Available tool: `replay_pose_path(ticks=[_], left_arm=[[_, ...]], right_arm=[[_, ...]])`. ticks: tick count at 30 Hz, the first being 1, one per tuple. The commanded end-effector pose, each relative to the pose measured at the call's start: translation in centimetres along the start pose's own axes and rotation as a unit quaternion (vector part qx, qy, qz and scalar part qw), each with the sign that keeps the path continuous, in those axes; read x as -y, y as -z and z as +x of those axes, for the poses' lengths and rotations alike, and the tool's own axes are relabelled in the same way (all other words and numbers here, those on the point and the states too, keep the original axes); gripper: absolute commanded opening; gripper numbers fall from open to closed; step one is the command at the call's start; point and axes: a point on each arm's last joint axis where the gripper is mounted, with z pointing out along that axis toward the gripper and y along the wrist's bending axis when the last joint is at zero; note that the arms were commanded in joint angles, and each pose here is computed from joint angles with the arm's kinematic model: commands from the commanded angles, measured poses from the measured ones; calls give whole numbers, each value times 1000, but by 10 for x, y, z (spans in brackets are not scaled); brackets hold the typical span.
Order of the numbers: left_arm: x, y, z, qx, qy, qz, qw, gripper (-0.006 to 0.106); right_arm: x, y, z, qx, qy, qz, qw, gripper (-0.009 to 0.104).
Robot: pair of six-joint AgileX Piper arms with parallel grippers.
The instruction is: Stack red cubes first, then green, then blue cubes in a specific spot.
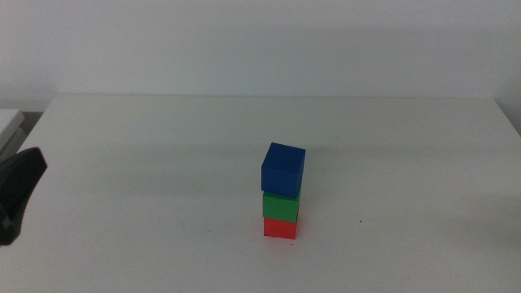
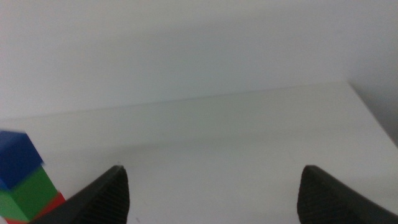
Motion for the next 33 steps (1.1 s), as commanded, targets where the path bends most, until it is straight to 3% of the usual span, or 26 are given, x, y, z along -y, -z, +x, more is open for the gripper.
replay_pose_path(ticks=[1, 6, 14, 18, 33], left_arm=[[-3, 3, 9, 40, -6, -7, 999, 94], [-10, 1, 43, 79, -7, -16, 997, 94], [-19, 10, 111, 110, -84, -31, 990, 94], [-20, 9, 116, 94, -82, -31, 992, 94], [-19, 9, 115, 97, -74, -29, 992, 94]], right_arm=[[5, 5, 14, -1, 23, 14, 1000, 93], [10, 10, 35, -13, 23, 21, 999, 93], [12, 4, 51, -20, 23, 18, 999, 93], [11, 1, 50, 19, 31, 6, 999, 93], [13, 1, 52, 13, 57, 15, 998, 93]])
